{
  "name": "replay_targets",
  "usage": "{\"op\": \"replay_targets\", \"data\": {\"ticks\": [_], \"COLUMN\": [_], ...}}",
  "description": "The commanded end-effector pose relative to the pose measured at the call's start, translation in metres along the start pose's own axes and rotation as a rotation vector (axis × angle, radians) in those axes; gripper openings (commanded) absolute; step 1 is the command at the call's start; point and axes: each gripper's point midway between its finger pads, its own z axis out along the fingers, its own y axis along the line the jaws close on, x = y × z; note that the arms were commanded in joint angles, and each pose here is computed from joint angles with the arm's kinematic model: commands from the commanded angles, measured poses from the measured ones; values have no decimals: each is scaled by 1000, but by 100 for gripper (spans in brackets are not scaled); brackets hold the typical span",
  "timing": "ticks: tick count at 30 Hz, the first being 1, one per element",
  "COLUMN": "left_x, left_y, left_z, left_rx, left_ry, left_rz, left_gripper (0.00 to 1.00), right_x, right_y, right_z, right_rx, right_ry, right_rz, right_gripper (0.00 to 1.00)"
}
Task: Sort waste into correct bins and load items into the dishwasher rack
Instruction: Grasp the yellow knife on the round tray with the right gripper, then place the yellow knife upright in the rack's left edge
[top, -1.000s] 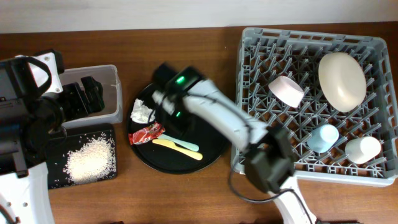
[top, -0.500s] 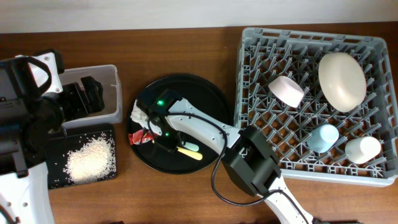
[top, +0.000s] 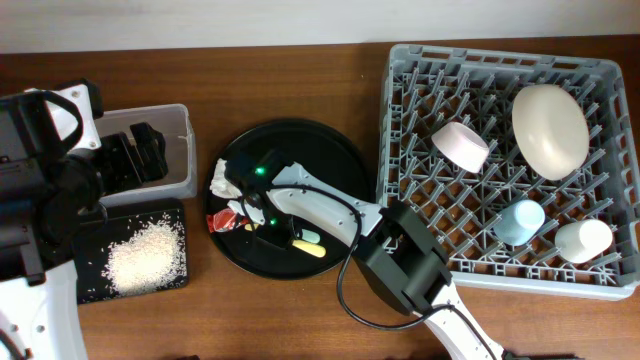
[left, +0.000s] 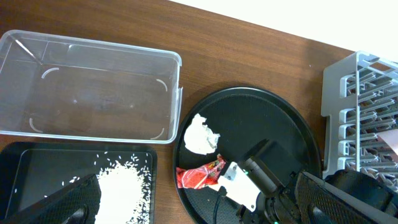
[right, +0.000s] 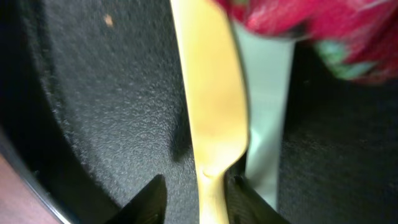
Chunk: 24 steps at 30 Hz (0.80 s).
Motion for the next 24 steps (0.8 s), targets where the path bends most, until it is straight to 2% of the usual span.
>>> {"op": "replay_targets", "data": {"ticks": [1, 5, 6, 10, 16, 21, 24], "left_x": [-3, -3, -3, -3, -3, -3, -3], "left_y": [0, 0, 0, 0, 0, 0, 0], "left_z": [-5, -5, -5, -5, -5, -5, -5], "left_rx": [2, 2, 2, 2, 2, 2, 2], "left_ry": [-17, -17, -17, -16, -17, -17, -17], "left_rz": [9, 9, 9, 9, 9, 9, 9], "left_gripper": [99, 99, 99, 99, 99, 99, 99], "right_x": [15, 9, 8, 7, -1, -1, 1], "right_y": [6, 0, -2, -3, -4, -24, -48], "right_z": [27, 30, 29, 22, -15, -62, -99], "right_rx": [-33, -7, 2, 13, 45, 153, 197], "right_ry": [64, 39, 37, 34, -5, -37, -102], "right_rz": [-3, -6, -6, -4, 10, 101, 311], "right_gripper": [35, 34, 27, 18, 17, 16, 16]}}
